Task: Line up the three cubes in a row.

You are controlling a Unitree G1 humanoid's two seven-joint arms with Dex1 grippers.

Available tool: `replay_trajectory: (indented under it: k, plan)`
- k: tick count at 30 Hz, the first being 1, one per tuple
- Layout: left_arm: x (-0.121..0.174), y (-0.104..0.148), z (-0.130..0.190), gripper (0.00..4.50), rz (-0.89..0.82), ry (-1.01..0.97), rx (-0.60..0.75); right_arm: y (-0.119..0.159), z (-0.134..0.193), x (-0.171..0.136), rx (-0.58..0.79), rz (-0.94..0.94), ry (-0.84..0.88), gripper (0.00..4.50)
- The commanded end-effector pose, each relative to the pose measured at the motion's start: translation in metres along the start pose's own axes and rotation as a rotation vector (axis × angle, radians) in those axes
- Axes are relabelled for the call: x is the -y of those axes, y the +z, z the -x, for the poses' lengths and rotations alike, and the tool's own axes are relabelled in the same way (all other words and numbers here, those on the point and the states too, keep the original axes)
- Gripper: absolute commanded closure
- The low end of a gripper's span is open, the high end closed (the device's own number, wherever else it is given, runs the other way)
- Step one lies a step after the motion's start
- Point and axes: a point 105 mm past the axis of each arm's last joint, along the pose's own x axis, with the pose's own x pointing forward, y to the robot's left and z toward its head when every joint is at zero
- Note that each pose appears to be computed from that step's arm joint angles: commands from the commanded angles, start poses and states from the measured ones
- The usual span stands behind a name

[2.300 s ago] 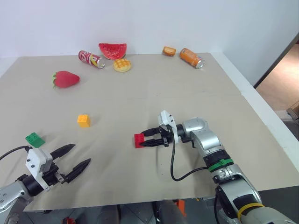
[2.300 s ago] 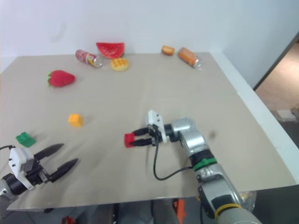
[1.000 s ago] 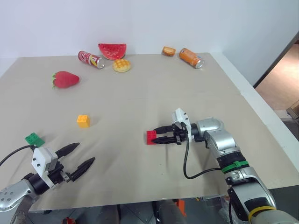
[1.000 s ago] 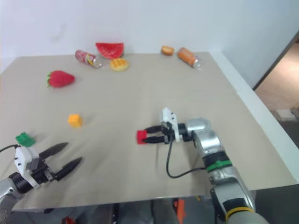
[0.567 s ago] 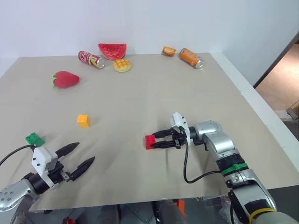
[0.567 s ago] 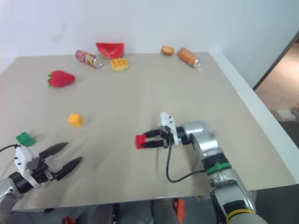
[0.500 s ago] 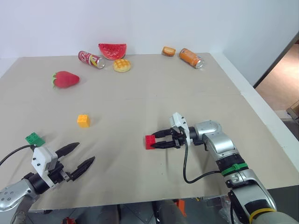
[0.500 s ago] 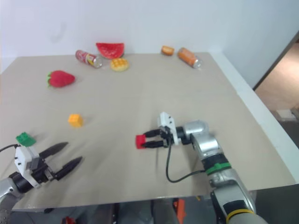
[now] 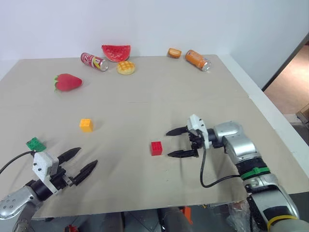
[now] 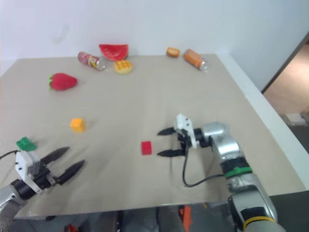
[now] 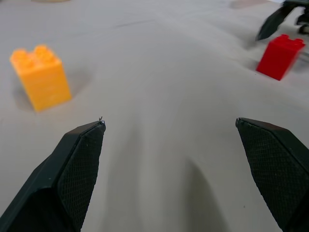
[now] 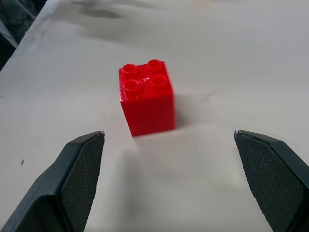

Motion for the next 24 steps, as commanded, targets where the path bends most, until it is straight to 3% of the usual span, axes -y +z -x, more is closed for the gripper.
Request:
replay_trajectory:
  k: [1,5,8,18,24]
  plan:
    - [-0.003,0.003,0.019,0.0,0.074,0.154,0.041,0.04,0.033,0.02,0.077,0.104,-0.109,0.03]
    - [-0.018,-0.01,0.04,0.0,0.109,0.39,0.041,0.074,0.045,0.042,0.221,0.098,-0.242,0.03]
    - [-0.042,-0.013,0.058,0.0,0.128,0.646,0.082,0.094,0.037,0.039,0.316,0.092,-0.225,0.03]
    - [-0.094,-0.005,0.073,0.0,0.186,0.986,0.146,0.087,-0.011,-0.001,0.296,0.084,-0.033,0.03]
    - [-0.108,0.002,0.057,0.0,0.165,0.969,0.12,0.085,-0.018,-0.007,0.295,0.084,-0.022,0.03]
